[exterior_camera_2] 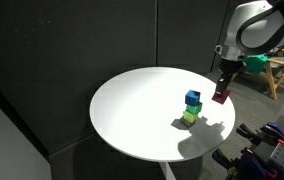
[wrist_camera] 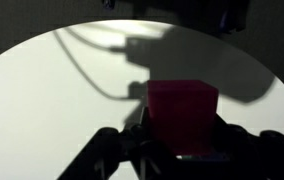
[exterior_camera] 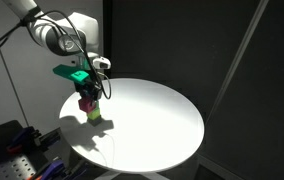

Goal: Put the pink block on the blue block

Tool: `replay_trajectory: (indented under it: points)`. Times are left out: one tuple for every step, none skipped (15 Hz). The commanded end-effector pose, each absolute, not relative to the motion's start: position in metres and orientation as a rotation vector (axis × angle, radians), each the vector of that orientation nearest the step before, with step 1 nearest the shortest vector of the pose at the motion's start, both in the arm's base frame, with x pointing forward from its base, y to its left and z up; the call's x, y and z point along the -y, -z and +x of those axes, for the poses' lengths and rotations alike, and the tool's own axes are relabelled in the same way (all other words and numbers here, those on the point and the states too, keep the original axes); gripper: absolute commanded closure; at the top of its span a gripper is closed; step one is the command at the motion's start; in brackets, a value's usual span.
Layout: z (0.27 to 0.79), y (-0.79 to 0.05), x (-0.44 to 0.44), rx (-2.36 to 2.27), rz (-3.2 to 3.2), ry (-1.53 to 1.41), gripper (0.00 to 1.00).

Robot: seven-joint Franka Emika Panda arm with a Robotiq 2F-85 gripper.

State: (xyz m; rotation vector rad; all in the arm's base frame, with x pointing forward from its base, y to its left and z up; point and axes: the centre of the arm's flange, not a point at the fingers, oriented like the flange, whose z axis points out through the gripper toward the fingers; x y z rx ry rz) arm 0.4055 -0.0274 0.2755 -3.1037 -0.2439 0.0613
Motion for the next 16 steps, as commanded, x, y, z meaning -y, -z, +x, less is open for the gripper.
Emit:
replay_trajectory:
  points:
    - [0.406,-0.275,0.027,0.244,-3.104,-0.061,0.45]
    - [0.406,-0.275,0.027,0.244,-3.104,-0.061,0.45]
    - [0.406,-0.275,0.027,0.244,-3.104,-0.061,0.45]
    - [0.406,-0.275,0.027,0.244,-3.104,-0.061,0.7]
    - [0.406,-0.277,0.028,0.244,-3.105,-0.056,0.7]
    - [0.405,-0.28,0.029,0.245,-3.108,-0.048,0.7]
    - [0.405,-0.282,0.029,0.244,-3.107,-0.044,0.7]
    - [0.404,-0.285,0.03,0.247,-3.109,-0.038,0.7]
    - [0.404,-0.287,0.03,0.246,-3.107,-0.032,0.7]
    - [0.405,-0.291,0.03,0.246,-3.106,-0.024,0.7]
    - [0.405,-0.293,0.03,0.247,-3.106,-0.02,0.7]
    - [0.405,-0.296,0.03,0.247,-3.105,-0.014,0.7]
    - [0.406,-0.301,0.03,0.25,-3.104,-0.01,0.7]
    - [0.406,-0.305,0.03,0.25,-3.107,-0.003,0.7]
    - [0.407,-0.309,0.03,0.253,-3.108,0.006,0.7]
    - [0.408,-0.313,0.029,0.258,-3.11,0.009,0.7]
